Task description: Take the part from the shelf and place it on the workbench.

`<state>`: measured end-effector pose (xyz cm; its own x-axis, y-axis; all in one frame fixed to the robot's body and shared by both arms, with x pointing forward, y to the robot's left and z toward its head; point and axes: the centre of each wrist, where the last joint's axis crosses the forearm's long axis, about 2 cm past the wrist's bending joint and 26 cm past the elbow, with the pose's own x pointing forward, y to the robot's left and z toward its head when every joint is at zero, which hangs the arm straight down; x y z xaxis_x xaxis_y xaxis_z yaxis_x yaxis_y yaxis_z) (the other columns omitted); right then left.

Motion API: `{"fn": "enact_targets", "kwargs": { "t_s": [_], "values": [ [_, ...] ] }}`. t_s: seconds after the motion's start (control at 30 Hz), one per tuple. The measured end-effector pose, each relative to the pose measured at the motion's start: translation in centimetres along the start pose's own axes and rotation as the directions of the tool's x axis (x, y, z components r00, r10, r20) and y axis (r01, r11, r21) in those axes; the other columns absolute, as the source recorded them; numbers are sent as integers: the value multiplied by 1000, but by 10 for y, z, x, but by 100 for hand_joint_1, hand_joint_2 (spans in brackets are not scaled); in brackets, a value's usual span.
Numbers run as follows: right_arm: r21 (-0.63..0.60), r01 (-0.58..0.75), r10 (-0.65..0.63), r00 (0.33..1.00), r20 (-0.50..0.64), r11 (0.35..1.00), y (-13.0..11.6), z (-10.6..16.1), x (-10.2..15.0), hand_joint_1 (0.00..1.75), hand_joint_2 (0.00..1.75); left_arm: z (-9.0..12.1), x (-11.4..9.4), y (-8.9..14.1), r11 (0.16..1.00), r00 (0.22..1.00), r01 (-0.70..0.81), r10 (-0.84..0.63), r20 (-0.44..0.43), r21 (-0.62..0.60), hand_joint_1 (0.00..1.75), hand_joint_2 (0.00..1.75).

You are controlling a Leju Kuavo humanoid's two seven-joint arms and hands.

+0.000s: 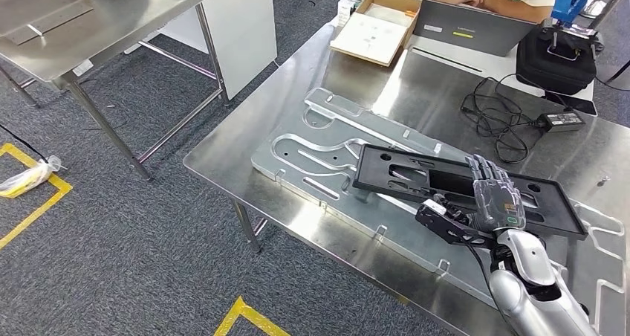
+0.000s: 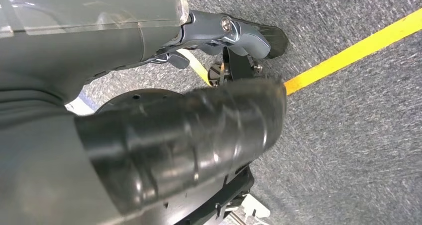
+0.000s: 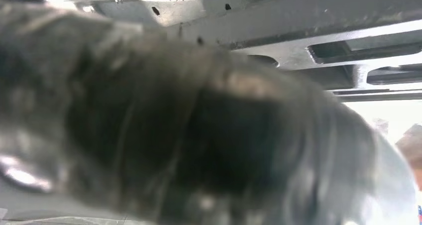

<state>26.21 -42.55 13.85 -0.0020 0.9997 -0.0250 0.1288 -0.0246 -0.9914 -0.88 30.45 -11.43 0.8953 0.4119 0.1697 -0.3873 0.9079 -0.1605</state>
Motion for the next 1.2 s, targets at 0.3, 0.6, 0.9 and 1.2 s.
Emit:
{"fn": "enact_targets", "kwargs": {
  "t_s": [0.3,0.6,0.9,1.2],
  "values": [
    [-120,121,-98,979,181,985,-24,-12,54,0,0,0,1,-1,1000,1000,-14,14,5,11,0,0],
    [-280,359,-111,768,631,890,-93,-22,185,0,175,-2,4,-4,999,999,43,-43,-5,2,0,0],
    [-282,516,-91,584,807,808,-122,2,262,0,175,-2,6,-7,995,995,103,-103,-9,-14,0,0],
    [-257,515,-51,509,859,818,-142,3,316,0,175,-3,9,-7,991,991,132,-132,25,-25,0,0]
  ]
}}
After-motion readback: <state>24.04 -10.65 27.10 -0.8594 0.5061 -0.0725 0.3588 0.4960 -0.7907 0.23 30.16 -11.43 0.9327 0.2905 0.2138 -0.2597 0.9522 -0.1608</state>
